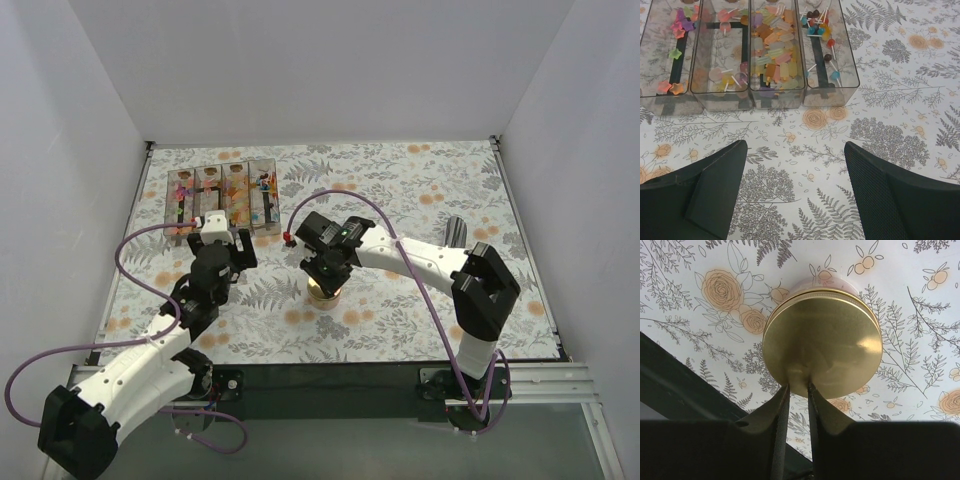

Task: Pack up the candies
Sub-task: Close the bottle lid on the packing bottle.

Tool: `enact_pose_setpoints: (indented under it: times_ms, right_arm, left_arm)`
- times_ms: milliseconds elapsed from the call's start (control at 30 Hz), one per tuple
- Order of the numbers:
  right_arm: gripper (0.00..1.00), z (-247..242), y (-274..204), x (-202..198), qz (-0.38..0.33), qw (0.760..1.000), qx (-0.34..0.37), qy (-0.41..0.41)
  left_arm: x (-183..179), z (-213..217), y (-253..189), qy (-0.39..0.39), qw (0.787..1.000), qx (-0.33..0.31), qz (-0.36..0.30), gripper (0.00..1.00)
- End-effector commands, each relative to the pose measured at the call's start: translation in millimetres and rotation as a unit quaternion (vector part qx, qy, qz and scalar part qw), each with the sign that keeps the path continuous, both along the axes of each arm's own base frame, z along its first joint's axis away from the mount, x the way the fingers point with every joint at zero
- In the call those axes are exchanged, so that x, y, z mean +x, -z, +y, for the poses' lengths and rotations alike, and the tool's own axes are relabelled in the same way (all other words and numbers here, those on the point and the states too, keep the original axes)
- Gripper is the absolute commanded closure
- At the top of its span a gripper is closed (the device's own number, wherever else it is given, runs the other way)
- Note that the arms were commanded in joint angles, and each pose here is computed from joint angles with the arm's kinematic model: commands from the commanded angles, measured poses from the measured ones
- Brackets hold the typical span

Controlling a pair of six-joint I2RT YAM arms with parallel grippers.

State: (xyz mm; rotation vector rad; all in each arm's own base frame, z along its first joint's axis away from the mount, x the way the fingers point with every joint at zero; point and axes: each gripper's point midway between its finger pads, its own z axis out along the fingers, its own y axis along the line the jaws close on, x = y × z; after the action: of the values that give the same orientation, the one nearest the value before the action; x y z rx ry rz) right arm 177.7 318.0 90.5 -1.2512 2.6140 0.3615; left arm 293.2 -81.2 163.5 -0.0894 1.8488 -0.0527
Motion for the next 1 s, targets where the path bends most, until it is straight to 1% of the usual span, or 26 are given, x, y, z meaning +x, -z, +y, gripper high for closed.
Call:
enact_pose_setpoints:
  times_ms: [0,133,233,267,367,467,500,633,733,867,967]
  right_arm:
    - [0.73,5,0,2,-0.003,1.000,0.003,0.007]
    - [0.73,21,-28,13,-0.029,0.999,0.039,0.009]
    - [0.73,23,-32,15,-0.035,0.998,0.044,0.010]
    - [0.73,20,-30,20,-0.045,0.998,0.035,0.016]
    - [0.73,18,-21,15,-0.032,0.999,0.029,0.015]
    - [0.73,24,-12,-1,0.010,0.999,0.050,0.013]
    - [0.73,17,-1,-7,0.021,0.999,0.039,0.020]
    - [0.73,5,16,-19,0.038,0.998,0.035,0.037]
    - [0.73,-2,27,-23,0.042,0.997,0.030,0.049]
    - [0.73,2,26,-20,0.031,0.997,0.050,0.052]
    - [0.73,4,16,-15,0.017,0.997,0.063,0.052]
  left_arm:
    - [-1,-1,-9,0.004,1.000,-0.004,-0.016,0.22]
    - [-2,-1,-11,0.006,1.000,-0.006,-0.020,0.22]
    - [-2,-1,-13,0.007,1.000,-0.008,-0.022,0.22]
    - [-2,-1,-14,0.007,1.000,-0.009,-0.023,0.22]
    - [-3,-3,-15,0.010,1.000,-0.012,-0.026,0.22]
    - [-3,-2,-18,0.010,0.999,-0.014,-0.030,0.22]
    - [-3,-2,-18,0.010,0.999,-0.016,-0.031,0.22]
    - [-4,-2,-22,0.010,0.999,-0.021,-0.035,0.22]
    - [-4,-4,-23,0.013,0.999,-0.025,-0.038,0.22]
    - [-5,-12,-24,0.030,0.998,-0.036,-0.035,0.22]
    - [-6,-28,-23,0.068,0.996,-0.053,-0.026,0.22]
